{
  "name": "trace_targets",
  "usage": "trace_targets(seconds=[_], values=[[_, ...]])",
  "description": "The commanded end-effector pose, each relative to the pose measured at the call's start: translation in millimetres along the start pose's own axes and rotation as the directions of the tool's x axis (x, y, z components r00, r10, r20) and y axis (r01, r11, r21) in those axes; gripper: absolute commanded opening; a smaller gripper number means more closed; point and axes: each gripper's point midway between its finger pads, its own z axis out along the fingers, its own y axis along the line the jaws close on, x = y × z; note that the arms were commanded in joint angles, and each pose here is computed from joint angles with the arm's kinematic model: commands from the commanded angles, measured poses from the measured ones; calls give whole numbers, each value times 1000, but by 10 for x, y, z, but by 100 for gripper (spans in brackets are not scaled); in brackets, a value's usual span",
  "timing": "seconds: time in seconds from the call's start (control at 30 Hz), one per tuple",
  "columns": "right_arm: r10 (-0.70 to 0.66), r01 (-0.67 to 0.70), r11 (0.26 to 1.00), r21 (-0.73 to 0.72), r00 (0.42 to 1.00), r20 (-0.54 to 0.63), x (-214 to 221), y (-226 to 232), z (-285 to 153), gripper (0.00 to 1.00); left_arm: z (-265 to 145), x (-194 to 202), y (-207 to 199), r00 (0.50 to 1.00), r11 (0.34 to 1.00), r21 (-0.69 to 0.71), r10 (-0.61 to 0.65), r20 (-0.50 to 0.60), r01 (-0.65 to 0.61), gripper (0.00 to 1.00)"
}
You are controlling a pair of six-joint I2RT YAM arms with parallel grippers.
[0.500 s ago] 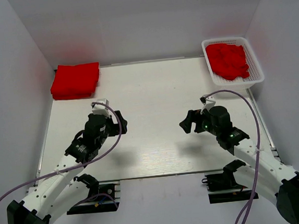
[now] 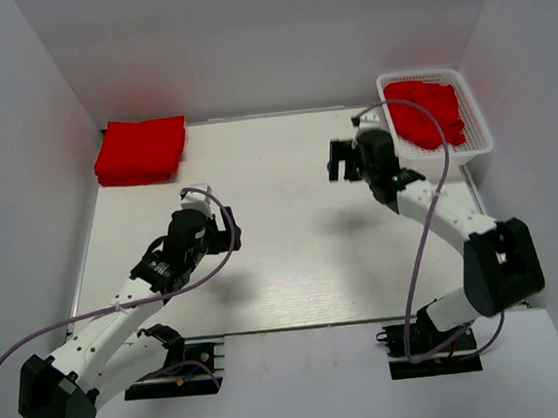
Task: Fold and stack the t-shirts
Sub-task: Move the tshirt to the center of the board
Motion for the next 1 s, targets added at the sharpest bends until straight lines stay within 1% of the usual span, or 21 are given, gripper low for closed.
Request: trace_targets(seconds=[0.0, 0.03, 0.07, 0.1, 0.13, 0.17, 0.23, 0.27, 0.3, 0.4, 0.43, 0.47, 0.5, 0.53, 0.57, 0.63, 0.67, 0.73, 0.77, 0.83, 0.97], values=[[-83, 65, 976, 208, 993, 79, -697, -434, 252, 90, -38, -272, -158, 998, 998, 54, 10, 63, -13, 100], [-58, 44, 966, 256, 997, 49, -713, -699, 277, 90, -12, -287, -135, 998, 999, 47, 16, 67, -19, 100], [-53, 28, 972, 232, 993, 102, -1070, -662, 274, 90, -24, -334, -151, 997, 999, 51, 13, 77, -17, 100], [-42, 14, 967, 254, 994, 105, -1149, -834, 297, 90, -22, -344, -127, 997, 999, 37, 13, 82, -16, 100], [-27, 13, 963, 268, 998, 50, -1013, -948, 482, 90, -11, -391, -132, 996, 999, 31, 10, 94, -13, 100], [-15, -11, 967, 253, 995, 99, -1326, -1011, 458, 90, -8, -419, -127, 994, 1000, 26, 7, 105, -10, 100], [21, -31, 960, 279, 999, 39, -1188, -1308, 675, 90, -6, -471, -146, 992, 999, 34, 12, 126, -16, 100], [33, -47, 953, 300, 998, 52, -1379, -1530, 705, 90, 3, -512, -160, 991, 999, 35, 24, 135, -29, 100], [43, -44, 948, 315, 999, 12, -1268, -1638, 850, 90, 3, -558, -180, 988, 999, 42, 18, 152, -25, 100], [90, -113, 931, 347, 993, 81, -1718, -2004, 939, 90, 57, -604, -170, 986, 999, 37, 20, 167, -26, 100], [104, -107, 934, 341, 994, 26, -1481, -2048, 1227, 90, 96, -594, -176, 986, 999, 35, 21, 163, -27, 100], [131, -137, 921, 365, 991, 41, -1481, -2322, 1247, 90, 123, -654, -199, 982, 998, 41, 34, 187, -43, 100], [110, -144, 927, 347, 987, 115, -1841, -2348, 1210, 90, 154, -661, -211, 981, 998, 42, 34, 190, -42, 100], [133, -148, 921, 359, 989, 69, -1568, -2486, 1488, 90, 243, -602, -208, 985, 998, 33, 41, 168, -47, 100], [137, -159, 919, 360, 987, 86, -1610, -2517, 1543, 90, 282, -628, -226, 984, 998, 32, 50, 168, -56, 100], [162, -227, 906, 356, 965, 205, -1866, -2676, 1643, 90, 406, -638, -276, 987, 997, 32, 66, 147, -71, 100], [174, -245, 902, 356, 960, 220, -1815, -2731, 1713, 90, 449, -640, -318, 987, 995, 47, 78, 140, -86, 100], [239, -355, 875, 328, 908, 344, -1941, -2910, 1752, 90, 538, -622, -323, 986, 993, 41, 106, 132, -112, 100], [262, -377, 865, 331, 902, 343, -1813, -2977, 1826, 90, 573, -637, -317, 987, 993, 40, 104, 126, -110, 100], [293, -432, 857, 279, 856, 427, -1927, -3082, 1851, 90, 634, -629, -329, 986, 993, 41, 103, 128, -109, 100], [324, -438, 881, 178, 834, 447, -1868, -3077, 2183, 90, 698, -626, -357, 984, 992, 53, 109, 140, -117, 100]])
